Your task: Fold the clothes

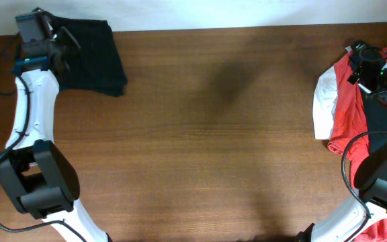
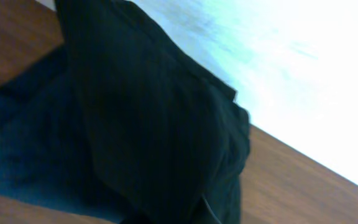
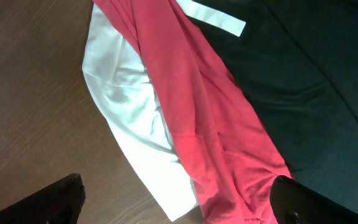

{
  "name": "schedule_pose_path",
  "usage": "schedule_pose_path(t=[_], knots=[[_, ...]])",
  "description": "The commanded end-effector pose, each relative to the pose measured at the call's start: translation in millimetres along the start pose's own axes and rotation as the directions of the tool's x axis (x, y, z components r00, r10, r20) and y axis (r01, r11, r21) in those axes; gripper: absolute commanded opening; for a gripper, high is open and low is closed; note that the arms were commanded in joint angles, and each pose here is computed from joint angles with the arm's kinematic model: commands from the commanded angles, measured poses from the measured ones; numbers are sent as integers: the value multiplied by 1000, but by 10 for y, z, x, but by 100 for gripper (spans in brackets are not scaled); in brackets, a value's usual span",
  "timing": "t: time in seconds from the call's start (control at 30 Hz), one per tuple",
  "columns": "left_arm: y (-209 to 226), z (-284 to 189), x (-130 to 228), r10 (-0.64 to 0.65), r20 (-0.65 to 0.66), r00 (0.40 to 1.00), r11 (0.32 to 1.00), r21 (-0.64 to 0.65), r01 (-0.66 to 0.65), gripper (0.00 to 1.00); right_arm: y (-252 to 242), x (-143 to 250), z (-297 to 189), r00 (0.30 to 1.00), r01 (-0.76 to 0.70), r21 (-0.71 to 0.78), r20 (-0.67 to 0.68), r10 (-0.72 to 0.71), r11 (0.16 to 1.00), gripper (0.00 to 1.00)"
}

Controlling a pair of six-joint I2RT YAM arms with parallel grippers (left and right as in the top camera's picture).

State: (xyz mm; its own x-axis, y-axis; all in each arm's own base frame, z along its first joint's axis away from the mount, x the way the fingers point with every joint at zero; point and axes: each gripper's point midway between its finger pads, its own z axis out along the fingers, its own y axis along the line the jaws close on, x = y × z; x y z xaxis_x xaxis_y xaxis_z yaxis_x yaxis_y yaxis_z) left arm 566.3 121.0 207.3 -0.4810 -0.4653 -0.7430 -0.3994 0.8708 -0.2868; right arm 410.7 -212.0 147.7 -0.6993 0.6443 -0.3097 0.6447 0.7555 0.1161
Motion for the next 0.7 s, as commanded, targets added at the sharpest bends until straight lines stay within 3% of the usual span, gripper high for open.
schedule_pose_path(t=[0.0, 0.1, 0.17, 0.37, 0.43, 0.47, 0.5, 0.53, 0.67], knots=[[346, -22, -274, 48, 57, 997, 997, -70, -43, 1, 6, -54, -109, 999, -10, 1, 31, 10, 1000, 99], [759, 185, -208, 24, 43, 999, 987, -160, -17, 2, 6, -54, -109, 999, -10, 1, 31, 10, 1000, 99], [1099, 406, -174, 13, 64, 998, 971, -240, 2, 8, 6, -54, -109, 999, -10, 1, 31, 10, 1000, 99], [1449, 524, -396, 107, 144, 984, 956, -288, -62, 10, 6, -54, -109, 999, -10, 1, 31, 10, 1000, 99], [1570, 530, -303, 93, 104, 990, 950, -306, -57, 16, 6, -54, -109, 999, -10, 1, 31, 10, 1000, 99], [1623, 565, -182, 85, 61, 995, 947, -315, -62, 42, 6, -54, -109, 999, -10, 1, 31, 10, 1000, 99], [1682, 584, -40, 73, 8, 997, 943, -326, -67, 84, 6, -54, -109, 999, -10, 1, 31, 10, 1000, 99], [1734, 585, 61, 63, -32, 998, 940, -335, -70, 99, 6, -54, -109, 999, -10, 1, 31, 10, 1000, 99], [1756, 568, 44, 49, -26, 998, 940, -338, -55, 99, 6, -54, -109, 999, -10, 1, 31, 10, 1000, 99]])
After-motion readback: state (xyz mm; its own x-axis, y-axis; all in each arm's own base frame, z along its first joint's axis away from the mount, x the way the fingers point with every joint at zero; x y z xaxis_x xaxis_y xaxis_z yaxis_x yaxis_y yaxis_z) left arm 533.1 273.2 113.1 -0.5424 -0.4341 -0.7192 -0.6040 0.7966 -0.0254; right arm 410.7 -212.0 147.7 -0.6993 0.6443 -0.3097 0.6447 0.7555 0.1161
